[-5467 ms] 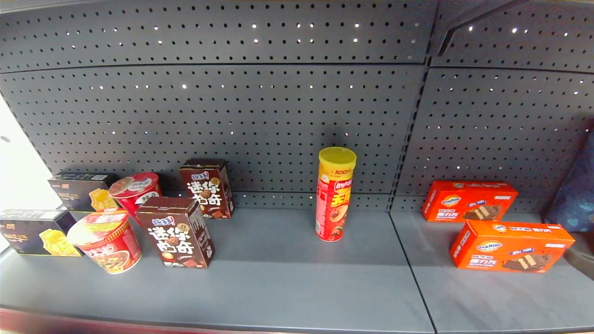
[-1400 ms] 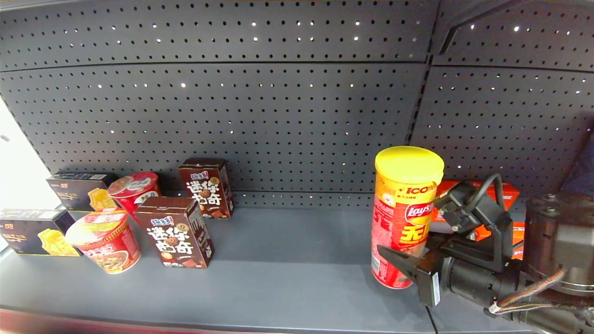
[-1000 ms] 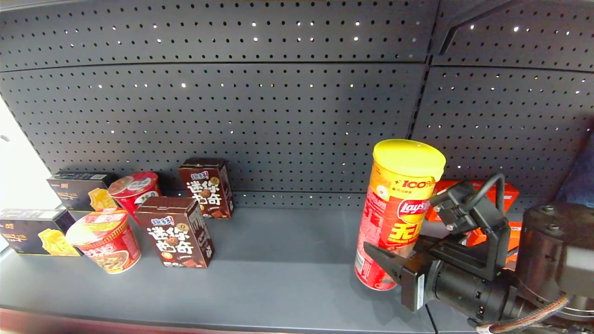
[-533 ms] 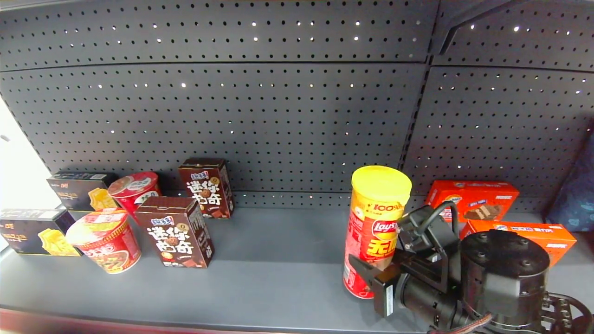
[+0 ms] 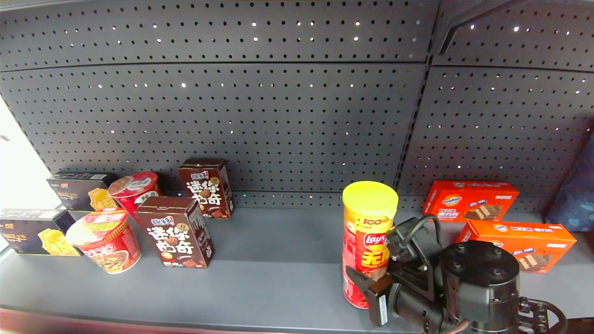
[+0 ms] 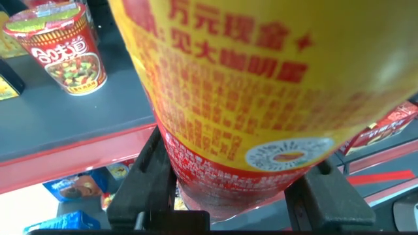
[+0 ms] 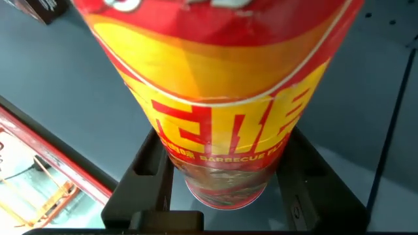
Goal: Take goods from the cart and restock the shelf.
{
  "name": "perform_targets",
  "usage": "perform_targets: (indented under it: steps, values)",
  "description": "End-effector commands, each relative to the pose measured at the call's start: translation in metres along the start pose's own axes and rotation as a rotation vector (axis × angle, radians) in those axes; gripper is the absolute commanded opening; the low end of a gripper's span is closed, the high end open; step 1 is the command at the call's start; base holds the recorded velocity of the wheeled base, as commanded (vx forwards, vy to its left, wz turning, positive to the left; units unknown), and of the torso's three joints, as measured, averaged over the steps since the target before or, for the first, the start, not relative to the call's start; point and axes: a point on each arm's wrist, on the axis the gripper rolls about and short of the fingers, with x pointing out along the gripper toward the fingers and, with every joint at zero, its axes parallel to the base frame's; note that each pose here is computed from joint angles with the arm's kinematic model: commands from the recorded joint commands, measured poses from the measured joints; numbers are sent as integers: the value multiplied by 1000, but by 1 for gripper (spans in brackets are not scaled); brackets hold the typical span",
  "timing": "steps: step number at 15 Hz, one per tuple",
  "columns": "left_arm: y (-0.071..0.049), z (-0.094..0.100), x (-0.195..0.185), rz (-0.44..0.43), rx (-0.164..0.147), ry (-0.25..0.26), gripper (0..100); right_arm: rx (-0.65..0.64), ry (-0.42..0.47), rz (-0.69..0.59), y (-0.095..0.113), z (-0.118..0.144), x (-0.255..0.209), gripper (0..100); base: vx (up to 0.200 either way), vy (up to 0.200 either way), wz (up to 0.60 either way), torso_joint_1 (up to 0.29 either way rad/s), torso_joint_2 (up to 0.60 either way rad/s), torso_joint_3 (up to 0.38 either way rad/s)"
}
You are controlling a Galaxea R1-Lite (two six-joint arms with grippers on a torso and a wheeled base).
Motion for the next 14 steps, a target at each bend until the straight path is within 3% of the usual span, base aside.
perform_targets:
  steps: [1, 12, 13, 14]
  values:
    - [0, -1, 0, 0, -1, 3, 0, -5, 13, 0, 1, -3, 2, 0, 0, 0, 0, 0, 0, 0]
    - [0, -6, 2, -3, -5, 21, 0, -26, 36, 28, 7, -14, -4, 0, 0, 0, 0, 0, 0, 0]
    - [0, -6, 2, -3, -5, 21, 0, -31, 45, 28, 6, -16, -5, 100, 0, 0, 0, 0, 0, 0]
    - [0, -6, 2, -3, -5, 21, 0, -33, 54, 25, 5, -19, -6, 100, 0, 0, 0, 0, 0, 0]
